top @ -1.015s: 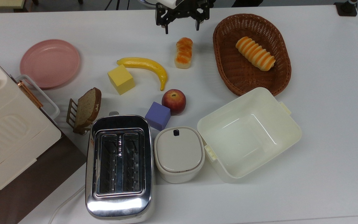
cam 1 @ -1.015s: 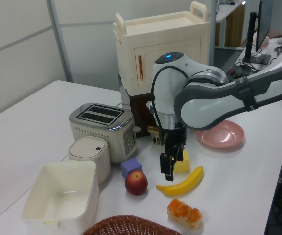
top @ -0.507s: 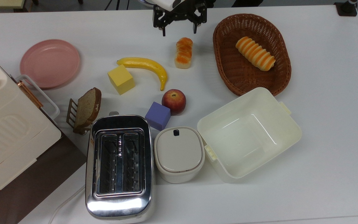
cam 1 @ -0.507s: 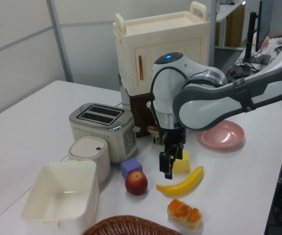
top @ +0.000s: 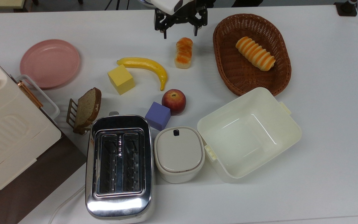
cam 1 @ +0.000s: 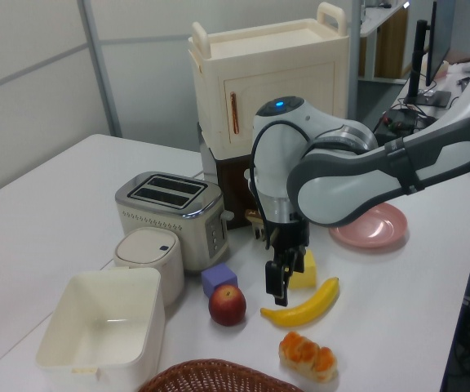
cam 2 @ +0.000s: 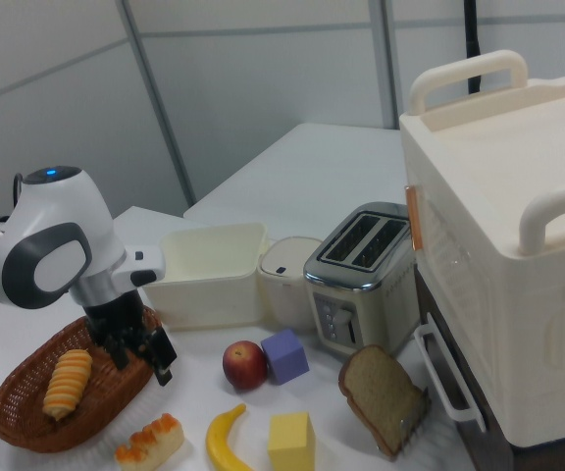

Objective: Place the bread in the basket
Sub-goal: 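Move the open gripper over the small orange-glazed pastry, then lower the gripper and close it on the orange-glazed pastry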

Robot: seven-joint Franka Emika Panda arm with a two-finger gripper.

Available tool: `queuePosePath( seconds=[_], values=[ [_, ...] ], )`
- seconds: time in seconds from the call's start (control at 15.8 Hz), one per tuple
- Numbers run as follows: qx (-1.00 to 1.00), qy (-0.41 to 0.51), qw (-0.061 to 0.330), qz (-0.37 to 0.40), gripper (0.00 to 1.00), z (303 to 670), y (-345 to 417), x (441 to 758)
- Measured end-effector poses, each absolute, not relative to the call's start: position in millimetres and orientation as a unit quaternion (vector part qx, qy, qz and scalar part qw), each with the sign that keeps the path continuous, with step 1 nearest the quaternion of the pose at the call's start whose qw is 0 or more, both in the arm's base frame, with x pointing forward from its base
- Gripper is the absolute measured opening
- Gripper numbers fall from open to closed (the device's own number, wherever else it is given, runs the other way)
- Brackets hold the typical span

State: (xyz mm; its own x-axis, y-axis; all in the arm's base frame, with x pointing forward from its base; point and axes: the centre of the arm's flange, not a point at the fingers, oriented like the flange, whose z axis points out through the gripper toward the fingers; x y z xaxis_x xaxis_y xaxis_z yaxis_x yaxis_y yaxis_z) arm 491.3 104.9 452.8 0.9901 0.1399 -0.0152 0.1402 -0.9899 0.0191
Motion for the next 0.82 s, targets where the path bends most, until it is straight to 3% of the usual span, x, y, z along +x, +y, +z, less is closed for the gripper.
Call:
queuePosePath(
  seconds=[0.82],
  values=[
    [0.999,-0.032,0.012,-0.006,1.0,382.3,125.6,461.9]
  ],
)
